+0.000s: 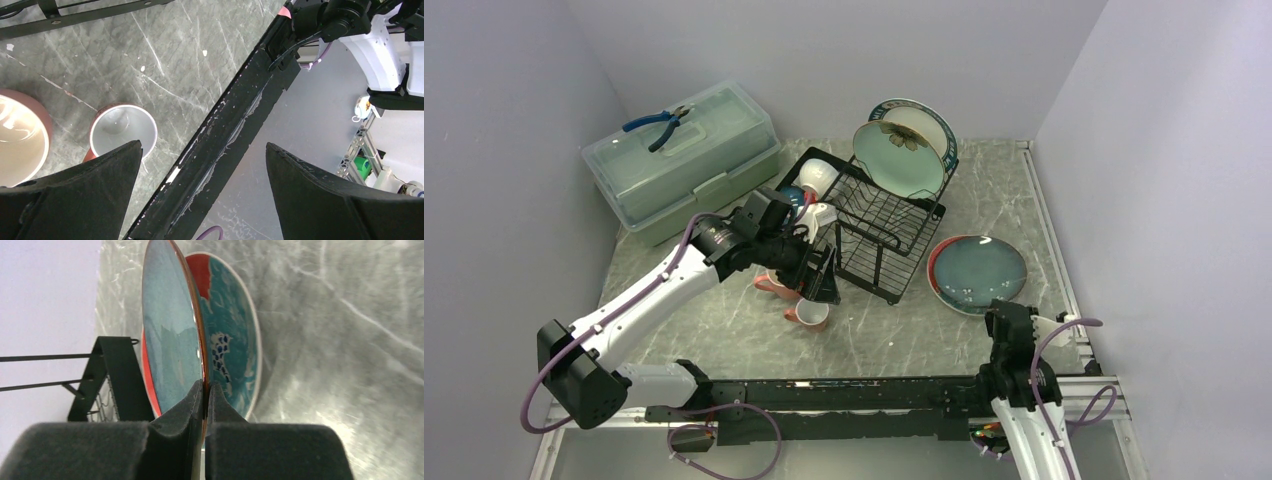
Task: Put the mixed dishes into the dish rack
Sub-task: Pick up the plate at the center of the board.
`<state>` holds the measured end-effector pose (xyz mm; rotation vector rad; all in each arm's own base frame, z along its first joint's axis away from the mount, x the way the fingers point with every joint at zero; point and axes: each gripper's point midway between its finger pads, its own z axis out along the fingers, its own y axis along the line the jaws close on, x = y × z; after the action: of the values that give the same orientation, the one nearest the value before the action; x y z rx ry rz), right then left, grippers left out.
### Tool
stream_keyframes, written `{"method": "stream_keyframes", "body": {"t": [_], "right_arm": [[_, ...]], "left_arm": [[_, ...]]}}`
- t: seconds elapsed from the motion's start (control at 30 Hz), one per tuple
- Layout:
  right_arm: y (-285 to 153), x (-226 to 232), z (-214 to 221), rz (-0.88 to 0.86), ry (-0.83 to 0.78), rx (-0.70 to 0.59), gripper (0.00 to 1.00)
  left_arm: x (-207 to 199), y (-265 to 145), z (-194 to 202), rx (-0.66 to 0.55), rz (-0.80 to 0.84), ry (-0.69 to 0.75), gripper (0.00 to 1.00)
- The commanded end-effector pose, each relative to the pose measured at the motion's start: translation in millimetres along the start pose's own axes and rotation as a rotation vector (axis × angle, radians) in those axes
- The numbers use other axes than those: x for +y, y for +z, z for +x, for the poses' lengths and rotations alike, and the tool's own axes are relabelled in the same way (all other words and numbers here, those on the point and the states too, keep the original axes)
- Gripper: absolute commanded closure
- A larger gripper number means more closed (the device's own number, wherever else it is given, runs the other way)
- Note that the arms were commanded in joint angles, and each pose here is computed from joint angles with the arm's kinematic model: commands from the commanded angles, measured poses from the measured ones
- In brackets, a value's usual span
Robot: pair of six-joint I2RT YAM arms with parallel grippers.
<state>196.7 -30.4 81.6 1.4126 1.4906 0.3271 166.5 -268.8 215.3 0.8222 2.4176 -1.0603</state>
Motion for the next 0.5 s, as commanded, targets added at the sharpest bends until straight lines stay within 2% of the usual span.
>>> {"method": "stream_keyframes", "body": {"t": [0.0,0.47], "right_arm": [[-22.8,37.5,-33.1,-0.094,0.068,-0.069,1.00],[-52.3,59.3,-61.6,-0.165,0.088,-0.106,1.00]], "left_arm": [[-15.5,-14.5,-21.7,-0.081,0.025,0.064,0.01],[-17.3,-17.8,-26.4,-0.109,0.021,0.063,0.00]]}}
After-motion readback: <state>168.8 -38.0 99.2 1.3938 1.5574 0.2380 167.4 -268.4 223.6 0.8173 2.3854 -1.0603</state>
